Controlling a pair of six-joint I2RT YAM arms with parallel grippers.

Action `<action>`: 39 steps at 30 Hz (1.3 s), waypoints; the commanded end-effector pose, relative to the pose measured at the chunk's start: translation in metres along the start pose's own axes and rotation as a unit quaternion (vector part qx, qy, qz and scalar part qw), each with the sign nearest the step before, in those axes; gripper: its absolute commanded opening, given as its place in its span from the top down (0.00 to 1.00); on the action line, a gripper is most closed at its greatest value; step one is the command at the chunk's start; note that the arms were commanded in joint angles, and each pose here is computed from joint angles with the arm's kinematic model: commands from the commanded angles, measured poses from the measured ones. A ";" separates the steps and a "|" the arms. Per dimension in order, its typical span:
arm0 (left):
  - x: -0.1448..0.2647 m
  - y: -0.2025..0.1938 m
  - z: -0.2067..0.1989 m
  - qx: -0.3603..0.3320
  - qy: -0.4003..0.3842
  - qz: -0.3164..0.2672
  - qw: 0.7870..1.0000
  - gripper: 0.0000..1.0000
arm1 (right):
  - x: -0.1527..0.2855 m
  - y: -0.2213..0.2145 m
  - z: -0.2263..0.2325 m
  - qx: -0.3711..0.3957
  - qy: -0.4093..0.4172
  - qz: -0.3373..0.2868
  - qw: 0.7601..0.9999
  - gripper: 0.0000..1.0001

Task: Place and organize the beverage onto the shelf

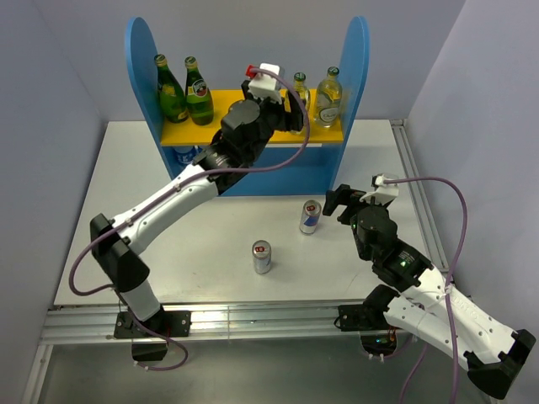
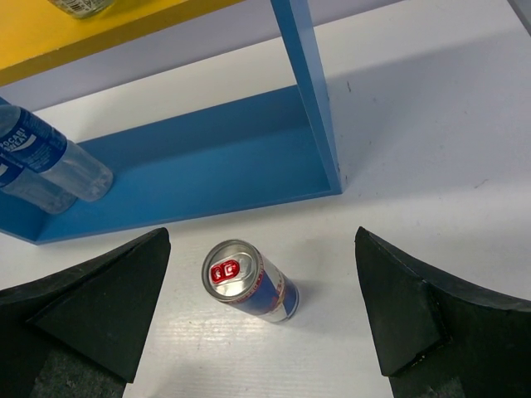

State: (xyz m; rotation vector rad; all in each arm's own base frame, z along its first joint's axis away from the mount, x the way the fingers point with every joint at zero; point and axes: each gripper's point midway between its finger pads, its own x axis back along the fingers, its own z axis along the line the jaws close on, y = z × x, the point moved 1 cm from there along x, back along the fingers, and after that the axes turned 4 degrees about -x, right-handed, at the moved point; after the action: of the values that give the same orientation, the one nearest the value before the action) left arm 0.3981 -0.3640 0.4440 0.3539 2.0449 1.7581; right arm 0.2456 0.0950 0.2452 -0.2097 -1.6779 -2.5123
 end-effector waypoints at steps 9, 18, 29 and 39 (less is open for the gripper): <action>0.179 -0.060 -0.014 0.022 -0.009 0.102 0.995 0.21 | -0.001 0.005 0.000 -0.011 -0.003 -0.013 1.000 0.01; 0.288 -0.151 -0.017 0.107 -0.038 0.195 0.974 0.21 | -0.007 0.000 0.006 -0.008 -0.002 -0.005 1.000 0.01; 0.315 -0.243 -0.043 0.056 0.005 0.237 0.970 0.22 | -0.006 -0.001 -0.001 -0.002 -0.017 -0.005 1.000 0.01; 0.309 -0.305 -0.041 -0.008 0.052 0.239 0.970 0.20 | -0.003 0.001 -0.003 -0.008 -0.015 -0.010 1.000 0.01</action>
State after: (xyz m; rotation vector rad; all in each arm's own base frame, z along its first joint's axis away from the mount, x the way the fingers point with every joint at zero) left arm 0.1211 -0.3034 0.1026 0.9254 2.0649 2.1401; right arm 0.2489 0.0966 0.2390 -0.2412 -1.6963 -2.4930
